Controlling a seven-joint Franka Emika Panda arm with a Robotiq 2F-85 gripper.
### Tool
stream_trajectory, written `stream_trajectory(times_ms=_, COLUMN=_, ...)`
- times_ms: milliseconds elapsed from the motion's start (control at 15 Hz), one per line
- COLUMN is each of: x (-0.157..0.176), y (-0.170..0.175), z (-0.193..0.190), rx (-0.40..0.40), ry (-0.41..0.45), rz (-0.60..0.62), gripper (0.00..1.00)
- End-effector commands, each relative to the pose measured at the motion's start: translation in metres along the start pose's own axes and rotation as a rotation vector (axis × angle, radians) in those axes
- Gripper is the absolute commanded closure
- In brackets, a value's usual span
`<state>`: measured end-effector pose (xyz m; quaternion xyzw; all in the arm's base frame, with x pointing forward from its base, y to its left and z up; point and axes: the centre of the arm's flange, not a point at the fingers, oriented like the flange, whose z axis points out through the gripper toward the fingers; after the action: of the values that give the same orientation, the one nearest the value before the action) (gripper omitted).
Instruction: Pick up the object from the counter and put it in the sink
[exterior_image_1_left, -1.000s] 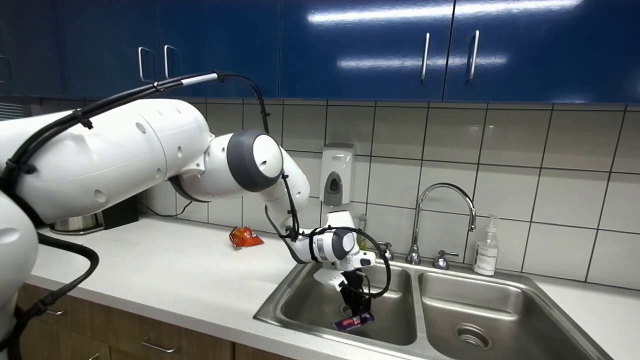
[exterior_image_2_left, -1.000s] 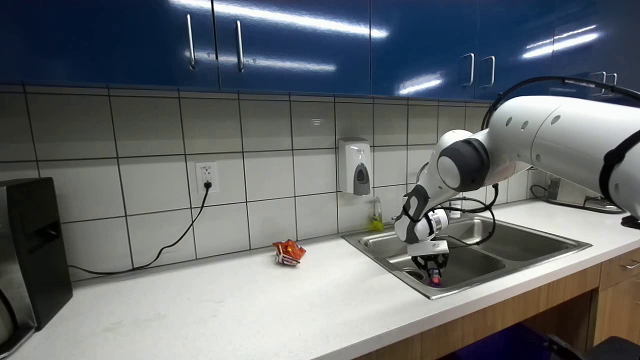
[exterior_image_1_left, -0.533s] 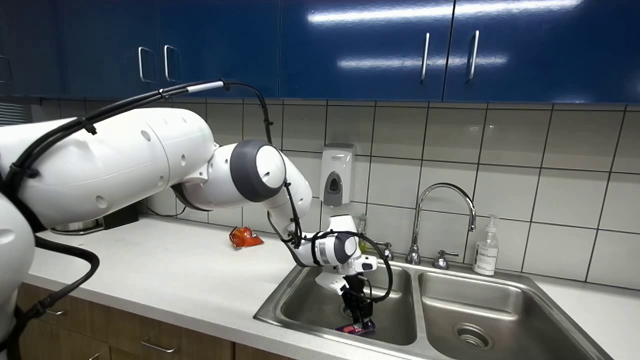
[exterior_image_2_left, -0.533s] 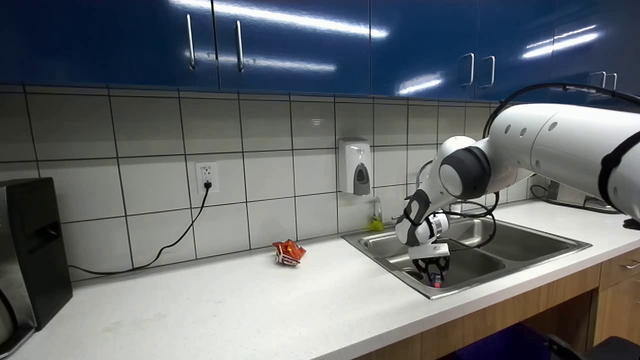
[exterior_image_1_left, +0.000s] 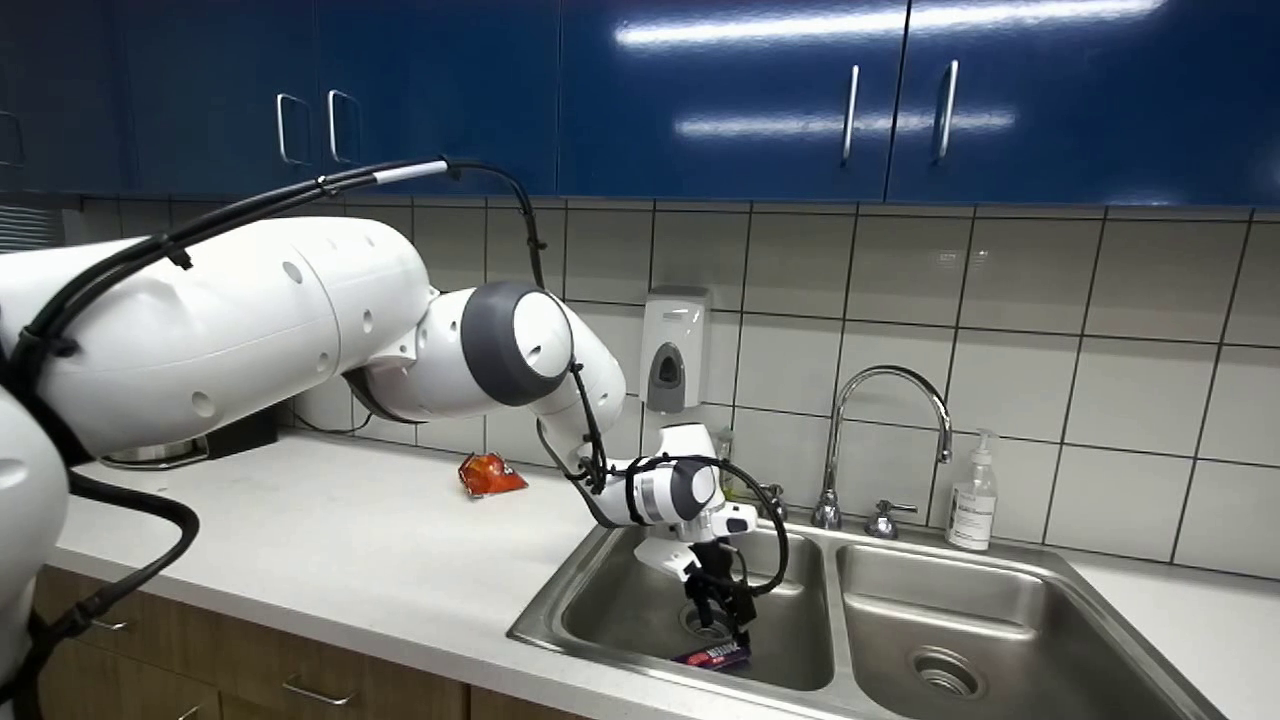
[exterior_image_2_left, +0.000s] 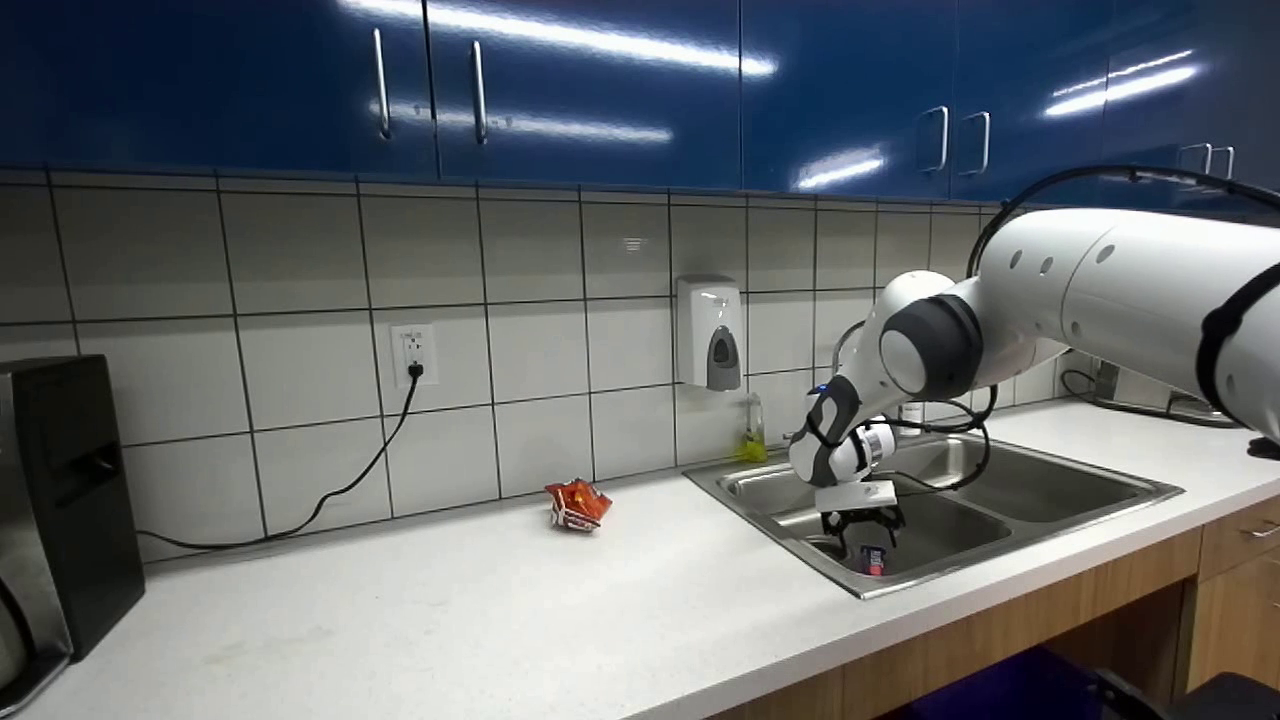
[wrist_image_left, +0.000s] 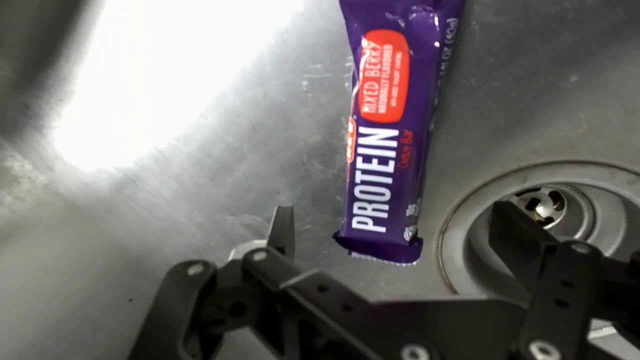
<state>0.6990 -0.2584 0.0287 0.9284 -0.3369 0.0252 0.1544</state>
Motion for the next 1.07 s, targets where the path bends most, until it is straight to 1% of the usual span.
stream_trajectory(times_ms=0, x=0.001, y=0.009, z=-0.041, rx=-0.002, ry=0.023, rz=-0.029, gripper=0.00)
stream_trajectory(times_ms=67, x=0.001, y=0.011, z=-0.051, rx=0.007, ry=0.025, rz=-0.041, gripper=0.00)
stream_trajectory(times_ms=200, x=0.001, y=0.013, z=-0.066, rx=-0.003, ry=0.035, rz=-0.075, gripper=0.00)
stream_trajectory(times_ms=400, x=-0.002, y=0.020, z=-0.081, rx=0.016, ry=0.051, rz=-0.199, gripper=0.00)
stream_trajectory(times_ms=800, x=-0.017, y=0.031, z=-0.105, rx=0.130, ry=0.101, rz=-0.482, gripper=0.00)
stream_trajectory(times_ms=933, x=-0.023, y=0.033, z=-0.111, rx=0.160, ry=0.102, rz=-0.540, gripper=0.00)
stream_trajectory(times_ms=1000, x=-0.027, y=0.035, z=-0.113, rx=0.148, ry=0.096, rz=-0.554, gripper=0.00)
